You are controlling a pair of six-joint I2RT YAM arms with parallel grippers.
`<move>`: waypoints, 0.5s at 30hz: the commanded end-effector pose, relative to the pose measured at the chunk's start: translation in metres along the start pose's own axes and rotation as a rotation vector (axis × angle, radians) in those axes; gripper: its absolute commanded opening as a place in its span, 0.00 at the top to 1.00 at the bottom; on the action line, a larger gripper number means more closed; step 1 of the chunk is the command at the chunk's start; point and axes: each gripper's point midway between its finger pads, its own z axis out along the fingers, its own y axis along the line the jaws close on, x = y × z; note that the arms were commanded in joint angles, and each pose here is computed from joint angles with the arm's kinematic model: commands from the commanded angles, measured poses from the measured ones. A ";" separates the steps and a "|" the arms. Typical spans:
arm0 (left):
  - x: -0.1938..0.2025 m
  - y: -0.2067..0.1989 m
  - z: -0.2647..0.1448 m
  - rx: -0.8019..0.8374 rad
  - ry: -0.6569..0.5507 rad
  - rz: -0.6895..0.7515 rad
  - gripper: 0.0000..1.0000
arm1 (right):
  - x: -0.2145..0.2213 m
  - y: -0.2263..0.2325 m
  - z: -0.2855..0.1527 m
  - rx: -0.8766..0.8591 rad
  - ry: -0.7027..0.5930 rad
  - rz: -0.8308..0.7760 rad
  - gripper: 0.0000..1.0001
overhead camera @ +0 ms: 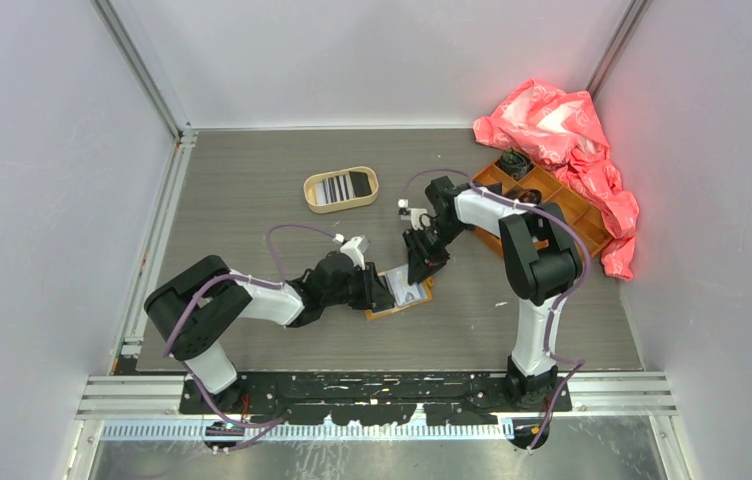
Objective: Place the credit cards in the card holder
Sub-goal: Turn over the card holder at the center of the board.
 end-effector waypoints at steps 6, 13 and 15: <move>-0.005 0.001 0.002 0.008 -0.011 -0.006 0.73 | -0.017 0.002 -0.027 0.068 -0.089 -0.052 0.64; -0.006 0.000 0.001 0.013 -0.012 -0.008 0.73 | -0.012 0.008 -0.019 -0.007 -0.057 -0.024 0.67; -0.006 0.000 0.000 0.013 -0.012 -0.007 0.73 | -0.011 0.009 -0.017 -0.021 -0.050 -0.014 0.68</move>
